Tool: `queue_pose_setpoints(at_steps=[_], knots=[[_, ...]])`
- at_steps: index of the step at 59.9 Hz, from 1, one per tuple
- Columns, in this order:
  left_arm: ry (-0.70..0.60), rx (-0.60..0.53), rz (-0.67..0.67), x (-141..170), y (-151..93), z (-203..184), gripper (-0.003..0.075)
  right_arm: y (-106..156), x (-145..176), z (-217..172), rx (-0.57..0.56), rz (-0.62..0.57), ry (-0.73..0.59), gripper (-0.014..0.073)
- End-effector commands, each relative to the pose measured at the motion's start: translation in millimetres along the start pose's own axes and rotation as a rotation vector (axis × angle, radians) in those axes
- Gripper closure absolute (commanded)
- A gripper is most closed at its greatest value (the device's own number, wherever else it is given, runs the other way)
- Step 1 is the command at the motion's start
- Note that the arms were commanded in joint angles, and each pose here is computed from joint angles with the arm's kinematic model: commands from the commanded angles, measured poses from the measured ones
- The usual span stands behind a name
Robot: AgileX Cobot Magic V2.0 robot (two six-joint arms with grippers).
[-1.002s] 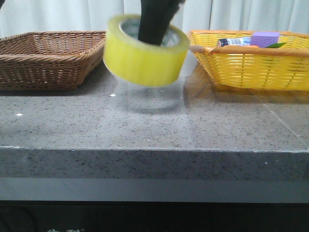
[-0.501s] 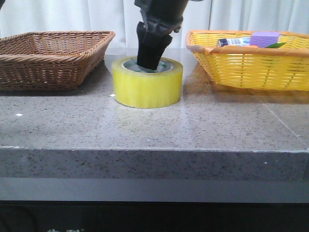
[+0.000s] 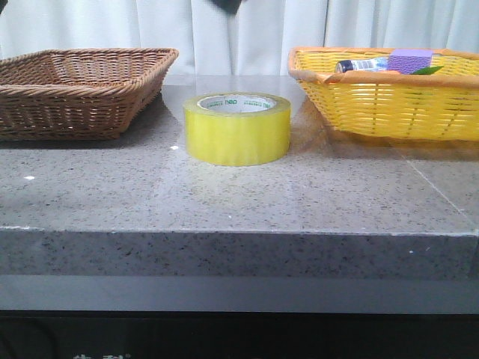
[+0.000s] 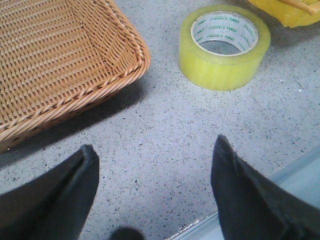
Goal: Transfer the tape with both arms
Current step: 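Release the tape and raise the right gripper away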
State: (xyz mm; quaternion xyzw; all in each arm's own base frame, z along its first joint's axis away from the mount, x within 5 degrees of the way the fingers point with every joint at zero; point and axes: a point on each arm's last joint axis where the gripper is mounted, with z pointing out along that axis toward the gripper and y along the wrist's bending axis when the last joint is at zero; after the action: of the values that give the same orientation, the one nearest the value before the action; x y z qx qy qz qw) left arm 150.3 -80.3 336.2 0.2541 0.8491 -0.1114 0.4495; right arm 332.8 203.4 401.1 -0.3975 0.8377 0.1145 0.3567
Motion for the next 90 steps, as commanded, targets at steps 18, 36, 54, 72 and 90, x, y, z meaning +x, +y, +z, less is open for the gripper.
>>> queue_pose_setpoints(at_steps=[18, 36, 54, 72, 90], knots=[[-0.104, 0.003, -0.009, -15.8, -1.0, -7.3, 0.0248, 27.5, 42.3, -97.7, 0.001, 0.217, -0.236, 0.0202], [-0.116, 0.0, -0.009, -16.9, -0.8, -7.4, 0.0248, 49.1, 98.2, -122.6, 0.045, 0.251, -0.352, 0.0202], [-0.108, 0.024, 0.072, -29.4, -5.0, -7.3, 0.0248, 68.6, 145.6, -143.9, 0.067, 0.265, -0.437, 0.0202], [-0.09, 0.161, 0.404, -79.8, -37.8, 15.3, 0.0248, 70.8, 151.5, -144.0, 0.064, 0.265, -0.428, 0.0202], [0.081, 0.286, 0.669, -120.4, -68.4, 79.1, 0.0248, 70.3, 151.1, -141.9, 0.063, 0.267, -0.422, 0.0202]])
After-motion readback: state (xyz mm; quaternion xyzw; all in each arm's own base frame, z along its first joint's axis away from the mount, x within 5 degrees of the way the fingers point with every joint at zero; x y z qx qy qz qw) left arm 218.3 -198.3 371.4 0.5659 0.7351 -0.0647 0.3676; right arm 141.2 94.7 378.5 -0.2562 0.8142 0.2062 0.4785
